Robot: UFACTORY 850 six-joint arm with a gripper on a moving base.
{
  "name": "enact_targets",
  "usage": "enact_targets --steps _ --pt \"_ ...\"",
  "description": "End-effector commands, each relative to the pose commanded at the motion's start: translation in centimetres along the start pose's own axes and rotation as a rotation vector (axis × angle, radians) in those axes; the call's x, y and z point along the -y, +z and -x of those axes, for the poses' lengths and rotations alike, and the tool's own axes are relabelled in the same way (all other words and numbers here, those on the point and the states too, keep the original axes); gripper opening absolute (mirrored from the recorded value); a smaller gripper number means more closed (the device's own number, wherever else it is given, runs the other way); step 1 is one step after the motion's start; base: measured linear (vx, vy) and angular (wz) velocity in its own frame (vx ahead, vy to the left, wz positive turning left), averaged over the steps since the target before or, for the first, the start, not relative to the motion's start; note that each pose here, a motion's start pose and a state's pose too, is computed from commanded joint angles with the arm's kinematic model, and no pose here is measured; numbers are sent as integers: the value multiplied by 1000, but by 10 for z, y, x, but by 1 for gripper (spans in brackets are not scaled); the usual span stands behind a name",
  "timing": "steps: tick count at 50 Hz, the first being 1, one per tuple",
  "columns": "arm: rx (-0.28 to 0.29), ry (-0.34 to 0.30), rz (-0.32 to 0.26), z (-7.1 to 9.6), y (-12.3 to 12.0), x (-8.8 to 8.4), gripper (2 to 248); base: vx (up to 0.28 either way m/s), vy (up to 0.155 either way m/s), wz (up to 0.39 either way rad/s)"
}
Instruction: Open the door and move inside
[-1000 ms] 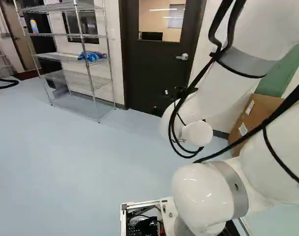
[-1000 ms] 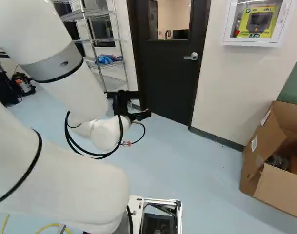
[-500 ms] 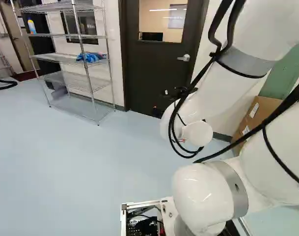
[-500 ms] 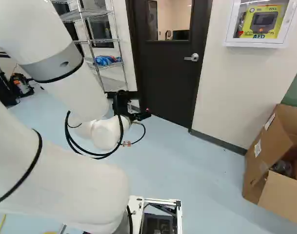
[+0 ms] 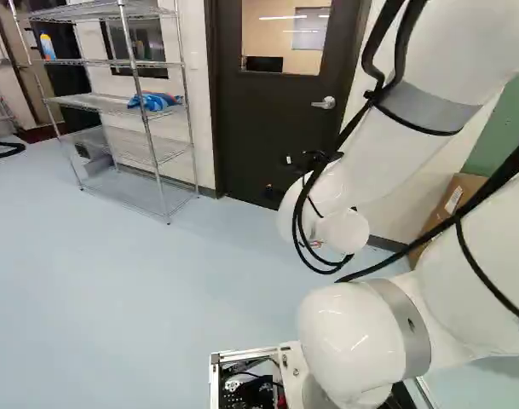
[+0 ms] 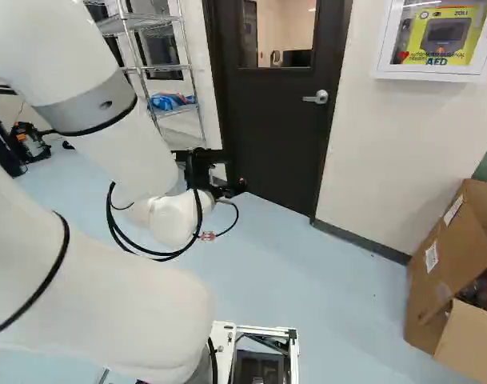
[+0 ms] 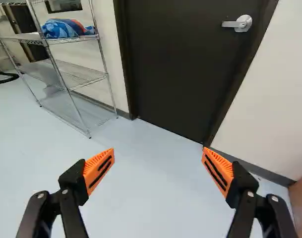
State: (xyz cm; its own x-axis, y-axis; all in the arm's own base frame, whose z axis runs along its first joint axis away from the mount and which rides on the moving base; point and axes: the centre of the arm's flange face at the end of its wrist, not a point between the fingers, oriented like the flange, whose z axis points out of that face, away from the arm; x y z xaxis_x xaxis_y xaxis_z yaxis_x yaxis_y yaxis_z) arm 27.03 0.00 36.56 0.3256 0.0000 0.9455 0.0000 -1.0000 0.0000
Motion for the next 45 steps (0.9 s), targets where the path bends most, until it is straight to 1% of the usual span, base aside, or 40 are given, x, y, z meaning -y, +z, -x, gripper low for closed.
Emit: enact_targets --steps 23,45 --pt "0 0 0 0 0 0 247 168 4 -12" --pt "0 0 0 0 0 0 247 189 35 -24"
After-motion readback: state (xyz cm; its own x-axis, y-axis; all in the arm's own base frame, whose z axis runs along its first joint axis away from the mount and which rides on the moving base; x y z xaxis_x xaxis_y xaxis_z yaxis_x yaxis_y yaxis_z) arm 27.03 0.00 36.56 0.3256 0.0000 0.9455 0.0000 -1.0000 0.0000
